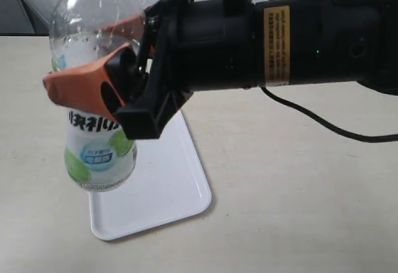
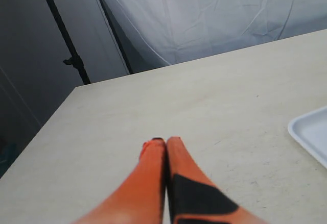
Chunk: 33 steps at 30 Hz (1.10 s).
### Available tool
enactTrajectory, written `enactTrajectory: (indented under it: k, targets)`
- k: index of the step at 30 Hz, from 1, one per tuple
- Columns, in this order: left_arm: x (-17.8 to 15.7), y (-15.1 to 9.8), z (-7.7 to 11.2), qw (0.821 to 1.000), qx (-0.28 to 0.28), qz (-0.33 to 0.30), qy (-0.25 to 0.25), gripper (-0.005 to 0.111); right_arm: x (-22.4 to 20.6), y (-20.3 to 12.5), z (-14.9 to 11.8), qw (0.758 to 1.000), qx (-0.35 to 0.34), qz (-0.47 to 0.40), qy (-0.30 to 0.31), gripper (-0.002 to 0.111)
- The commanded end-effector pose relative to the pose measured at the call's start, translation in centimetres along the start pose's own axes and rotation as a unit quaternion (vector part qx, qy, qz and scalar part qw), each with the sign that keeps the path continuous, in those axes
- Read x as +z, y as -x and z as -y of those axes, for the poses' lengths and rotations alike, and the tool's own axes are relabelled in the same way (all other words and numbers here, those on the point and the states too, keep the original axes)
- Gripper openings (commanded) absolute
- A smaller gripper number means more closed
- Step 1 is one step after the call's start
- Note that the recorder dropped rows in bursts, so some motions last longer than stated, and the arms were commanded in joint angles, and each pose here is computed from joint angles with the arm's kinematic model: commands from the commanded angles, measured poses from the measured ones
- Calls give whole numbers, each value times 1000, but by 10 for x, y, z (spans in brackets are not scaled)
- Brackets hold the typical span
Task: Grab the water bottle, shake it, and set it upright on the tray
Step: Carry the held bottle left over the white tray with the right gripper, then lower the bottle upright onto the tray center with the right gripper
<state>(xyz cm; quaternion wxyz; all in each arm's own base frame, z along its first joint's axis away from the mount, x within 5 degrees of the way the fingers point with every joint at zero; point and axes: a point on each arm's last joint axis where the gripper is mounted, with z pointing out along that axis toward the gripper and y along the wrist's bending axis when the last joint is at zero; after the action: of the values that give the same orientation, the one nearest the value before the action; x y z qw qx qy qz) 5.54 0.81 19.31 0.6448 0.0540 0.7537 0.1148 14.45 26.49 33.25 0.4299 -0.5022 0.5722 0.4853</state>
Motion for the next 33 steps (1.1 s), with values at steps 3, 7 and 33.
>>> enactTrajectory:
  k: [3, 7, 33]
  targets:
    - [0, -1, 0, 1000, -1, 0, 1, 0, -26, -10, 67, 919, -7, -79, -386, -1]
    - [0, -1, 0, 1000, -1, 0, 1, 0, -49, -10, 82, 848, 49, -83, -522, -1]
    - [0, -1, 0, 1000, -1, 0, 1, 0, 27, -35, 31, 995, 73, -26, -69, -1]
